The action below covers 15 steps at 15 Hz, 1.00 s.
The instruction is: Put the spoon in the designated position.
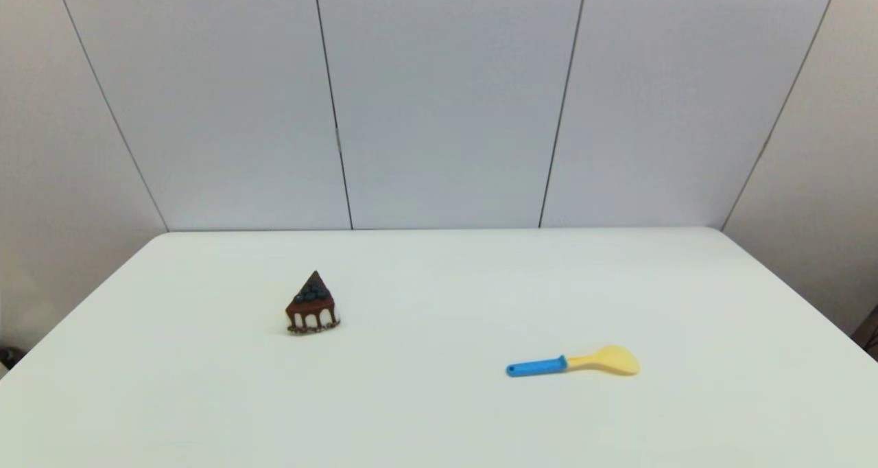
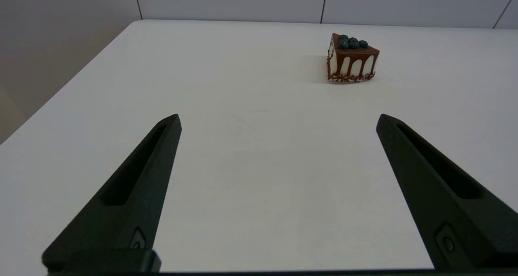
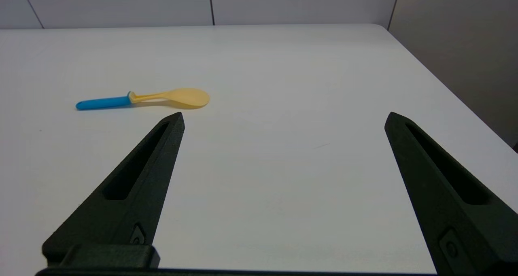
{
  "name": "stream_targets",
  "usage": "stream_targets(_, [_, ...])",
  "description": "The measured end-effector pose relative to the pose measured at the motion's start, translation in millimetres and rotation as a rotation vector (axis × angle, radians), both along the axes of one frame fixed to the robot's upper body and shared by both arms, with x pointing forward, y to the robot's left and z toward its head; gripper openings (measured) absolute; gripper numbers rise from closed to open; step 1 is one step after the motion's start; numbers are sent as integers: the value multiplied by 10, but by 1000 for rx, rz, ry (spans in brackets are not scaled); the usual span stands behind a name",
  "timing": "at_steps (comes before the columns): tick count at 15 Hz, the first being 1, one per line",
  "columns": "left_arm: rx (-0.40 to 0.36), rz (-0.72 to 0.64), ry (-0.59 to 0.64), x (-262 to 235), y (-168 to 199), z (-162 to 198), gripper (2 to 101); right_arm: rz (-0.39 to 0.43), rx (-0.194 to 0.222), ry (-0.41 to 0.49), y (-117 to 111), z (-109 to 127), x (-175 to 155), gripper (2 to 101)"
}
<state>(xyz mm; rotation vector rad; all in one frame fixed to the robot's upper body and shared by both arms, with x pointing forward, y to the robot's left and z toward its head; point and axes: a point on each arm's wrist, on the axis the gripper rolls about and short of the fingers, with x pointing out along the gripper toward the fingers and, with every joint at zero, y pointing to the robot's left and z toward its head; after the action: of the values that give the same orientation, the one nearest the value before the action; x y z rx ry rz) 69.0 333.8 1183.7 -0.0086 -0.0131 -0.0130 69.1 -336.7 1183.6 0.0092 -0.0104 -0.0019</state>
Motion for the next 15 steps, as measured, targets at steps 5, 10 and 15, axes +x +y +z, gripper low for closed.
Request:
stream_targets(5, [0,0,0,0,0,0,978,0,0,0,0,0,0,980])
stream_targets(10, [0,0,0,0,0,0,979,0,0,0,0,0,0,980])
stream_targets(15, [10,8,50,-1,0,-4,979,0,0,0,0,0,0,980])
